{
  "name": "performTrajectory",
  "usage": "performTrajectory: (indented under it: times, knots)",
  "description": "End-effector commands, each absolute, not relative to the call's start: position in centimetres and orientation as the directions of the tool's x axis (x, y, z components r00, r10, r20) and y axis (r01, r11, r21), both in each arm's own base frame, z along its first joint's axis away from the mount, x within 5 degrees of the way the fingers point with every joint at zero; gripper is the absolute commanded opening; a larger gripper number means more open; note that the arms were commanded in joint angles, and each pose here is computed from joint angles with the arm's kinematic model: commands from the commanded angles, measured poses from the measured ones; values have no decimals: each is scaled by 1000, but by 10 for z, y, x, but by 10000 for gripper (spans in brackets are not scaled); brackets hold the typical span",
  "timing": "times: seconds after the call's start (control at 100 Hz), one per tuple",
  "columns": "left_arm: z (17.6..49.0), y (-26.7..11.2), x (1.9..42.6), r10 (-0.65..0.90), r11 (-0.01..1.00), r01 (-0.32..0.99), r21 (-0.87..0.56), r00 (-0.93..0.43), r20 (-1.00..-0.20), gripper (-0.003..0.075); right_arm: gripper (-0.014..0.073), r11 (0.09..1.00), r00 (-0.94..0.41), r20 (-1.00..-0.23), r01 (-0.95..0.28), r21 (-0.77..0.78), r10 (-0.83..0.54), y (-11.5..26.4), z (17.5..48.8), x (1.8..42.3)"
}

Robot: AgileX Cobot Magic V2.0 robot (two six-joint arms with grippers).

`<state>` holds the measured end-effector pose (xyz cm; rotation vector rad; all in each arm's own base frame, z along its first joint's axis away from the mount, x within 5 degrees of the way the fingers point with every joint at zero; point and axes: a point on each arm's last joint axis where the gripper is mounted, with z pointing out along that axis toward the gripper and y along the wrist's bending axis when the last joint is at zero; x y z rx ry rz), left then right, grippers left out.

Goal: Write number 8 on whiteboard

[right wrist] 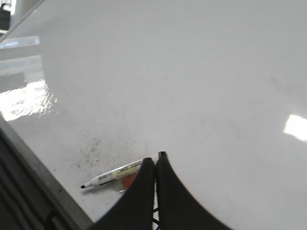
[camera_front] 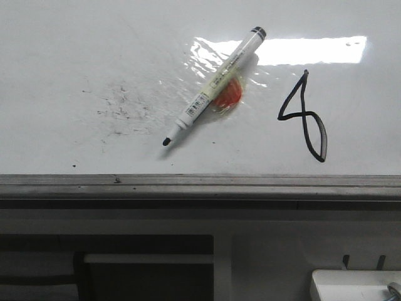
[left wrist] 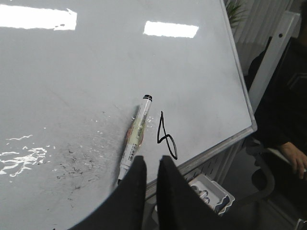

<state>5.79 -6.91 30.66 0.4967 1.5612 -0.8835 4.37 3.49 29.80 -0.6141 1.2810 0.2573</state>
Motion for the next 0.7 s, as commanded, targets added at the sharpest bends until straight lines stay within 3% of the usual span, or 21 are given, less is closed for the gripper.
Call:
performTrajectory:
  times: [0.0,0.69]
  knots:
    - [309,-61,50,-223,564,774,-288,-193,-956,-20,-64,866,331,-938,-434,-248,-103,26,303,40]
    - [301,-47,46,-269,561,771,-301,-174,-947,-20,-64,868,350,-932,-430,-248,-93,23,302,36]
